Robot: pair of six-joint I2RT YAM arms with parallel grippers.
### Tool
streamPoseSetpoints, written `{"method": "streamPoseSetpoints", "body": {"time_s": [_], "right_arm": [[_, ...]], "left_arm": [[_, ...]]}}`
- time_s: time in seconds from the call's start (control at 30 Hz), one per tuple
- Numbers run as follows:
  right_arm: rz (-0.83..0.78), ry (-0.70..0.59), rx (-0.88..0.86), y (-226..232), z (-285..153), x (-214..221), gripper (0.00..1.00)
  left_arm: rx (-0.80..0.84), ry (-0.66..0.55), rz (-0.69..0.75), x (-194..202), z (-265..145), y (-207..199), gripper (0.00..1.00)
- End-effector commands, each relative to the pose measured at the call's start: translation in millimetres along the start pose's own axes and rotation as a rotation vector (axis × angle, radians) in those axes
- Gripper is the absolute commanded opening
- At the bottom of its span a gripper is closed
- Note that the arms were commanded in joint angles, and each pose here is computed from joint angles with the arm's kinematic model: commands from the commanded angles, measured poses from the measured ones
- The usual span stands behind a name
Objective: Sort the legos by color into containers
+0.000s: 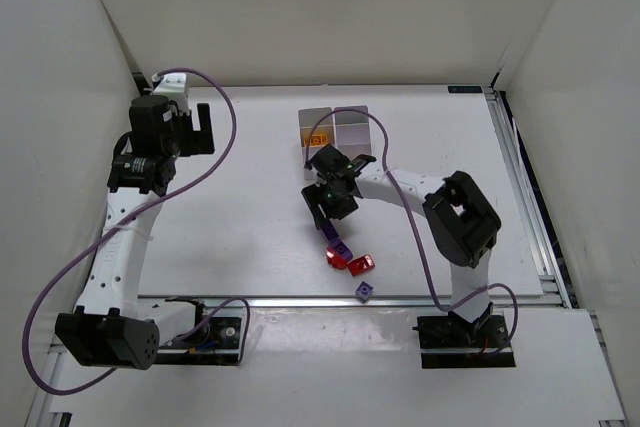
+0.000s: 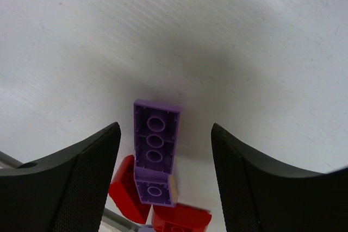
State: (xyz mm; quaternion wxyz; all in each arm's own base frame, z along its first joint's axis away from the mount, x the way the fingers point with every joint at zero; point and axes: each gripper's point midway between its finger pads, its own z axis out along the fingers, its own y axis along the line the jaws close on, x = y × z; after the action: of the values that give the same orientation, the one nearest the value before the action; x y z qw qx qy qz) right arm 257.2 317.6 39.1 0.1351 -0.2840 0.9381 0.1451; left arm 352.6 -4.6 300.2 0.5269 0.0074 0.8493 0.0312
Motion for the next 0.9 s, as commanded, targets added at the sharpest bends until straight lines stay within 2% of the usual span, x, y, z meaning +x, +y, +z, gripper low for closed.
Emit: {"method": "streamPoseSetpoints", "body": {"time_s": [0.0, 0.13, 0.3, 0.43, 0.53, 0.63, 0.87], "right_arm": [[-0.011, -0.029, 0.015, -2, 6, -13, 0.71], [-0.029, -0.026, 0.005, 0, 15, -18, 0.69], [-0.063, -0.018, 0.010, -2, 24, -19, 0.60], [-0.075, -0.032, 0.012, -3, 22, -22, 0.30], [-0.098, -0.069, 0.018, -2, 11, -30, 0.16], [-0.131, -0.137, 0.059, -7, -7, -46, 0.06], [-0.144, -0.363, 0.098, -20, -71, -108, 0.02]], "left_arm": [[0.000, -0.027, 0.006, -6, -6, 2, 0.99], [0.003, -0.012, 0.009, -1, -2, 1, 0.99], [-0.005, -0.009, 0.021, 1, -1, 3, 0.99], [-0.001, -0.005, 0.022, 3, 1, 2, 0.99], [0.015, 0.000, 0.019, 5, 3, -2, 0.99], [0.029, -0.005, 0.012, 3, 7, -5, 1.00], [0.071, -0.019, -0.011, -6, 14, -13, 0.99]]}}
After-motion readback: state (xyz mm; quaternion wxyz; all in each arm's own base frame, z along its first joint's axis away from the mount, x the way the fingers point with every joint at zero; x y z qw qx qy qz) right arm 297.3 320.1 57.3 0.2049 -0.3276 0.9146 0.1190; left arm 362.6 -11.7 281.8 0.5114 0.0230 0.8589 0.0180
